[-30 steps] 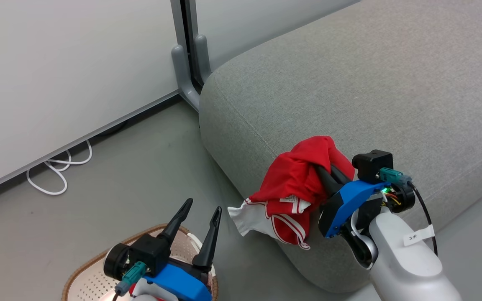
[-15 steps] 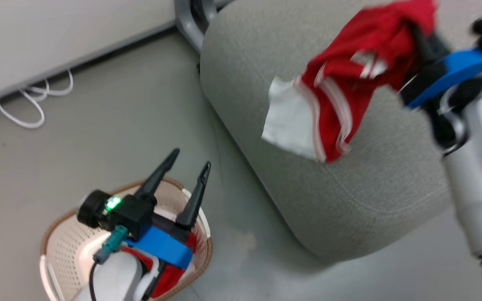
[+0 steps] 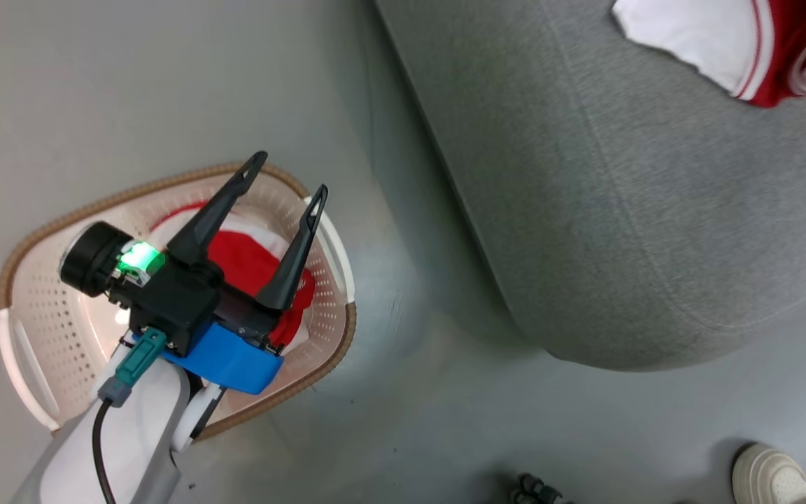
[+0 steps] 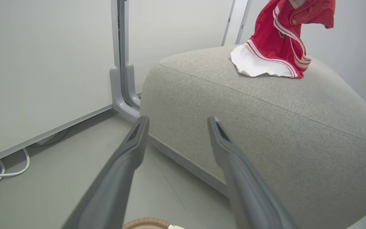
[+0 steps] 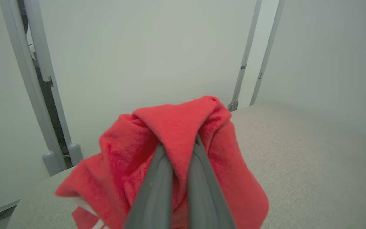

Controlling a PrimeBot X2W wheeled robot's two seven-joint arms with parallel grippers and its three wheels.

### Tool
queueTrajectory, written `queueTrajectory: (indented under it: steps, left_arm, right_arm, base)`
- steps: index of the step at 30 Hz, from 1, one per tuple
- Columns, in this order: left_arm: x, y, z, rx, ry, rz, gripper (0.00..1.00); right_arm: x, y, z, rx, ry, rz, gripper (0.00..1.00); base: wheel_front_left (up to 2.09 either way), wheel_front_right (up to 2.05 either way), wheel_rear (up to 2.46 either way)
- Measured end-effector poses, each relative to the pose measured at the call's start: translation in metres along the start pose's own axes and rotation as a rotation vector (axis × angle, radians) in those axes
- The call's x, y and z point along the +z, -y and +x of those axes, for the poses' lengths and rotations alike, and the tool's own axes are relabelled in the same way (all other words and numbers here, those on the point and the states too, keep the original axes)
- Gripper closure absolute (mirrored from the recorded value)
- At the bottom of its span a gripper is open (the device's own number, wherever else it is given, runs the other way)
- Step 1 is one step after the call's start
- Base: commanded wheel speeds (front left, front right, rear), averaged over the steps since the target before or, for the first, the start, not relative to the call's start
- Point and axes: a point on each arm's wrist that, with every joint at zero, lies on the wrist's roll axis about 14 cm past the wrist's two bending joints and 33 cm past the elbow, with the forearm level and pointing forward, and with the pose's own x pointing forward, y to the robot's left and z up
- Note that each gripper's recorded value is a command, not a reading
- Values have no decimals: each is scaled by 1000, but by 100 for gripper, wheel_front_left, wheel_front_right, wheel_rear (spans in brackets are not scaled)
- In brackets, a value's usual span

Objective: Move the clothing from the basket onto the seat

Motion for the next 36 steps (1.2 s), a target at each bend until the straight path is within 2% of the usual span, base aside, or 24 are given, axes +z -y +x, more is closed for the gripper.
queueTrajectory:
  steps: [5, 10, 17, 19, 20, 36]
  left_arm:
    - [-24, -12, -4, 11, -32, -30, 0]
    - [-39, -21, -8, 23, -57, -42, 0]
    - [-37, -22, -7, 31, -55, -36, 0]
    - [-35, -22, -7, 33, -53, -33, 0]
    - [-33, -22, -7, 33, -51, -32, 0]
    - [-10, -12, -7, 70, -12, -51, 0]
  right_arm:
    - [-72, -3, -2, -36, -141, -17, 100]
    - [-123, -9, -14, -55, -247, -14, 100]
    - [-133, -6, -22, -73, -275, -11, 100]
    - [-132, -4, -23, -75, -278, -13, 15]
    - [-132, -4, -23, -77, -278, -10, 0]
    - [-107, -9, -28, -26, -230, -26, 0]
  base:
    - [0, 0, 0]
    - [0, 0, 0]
    - [0, 0, 0]
    - [0, 0, 0]
    - [0, 0, 0]
    - [0, 0, 0]
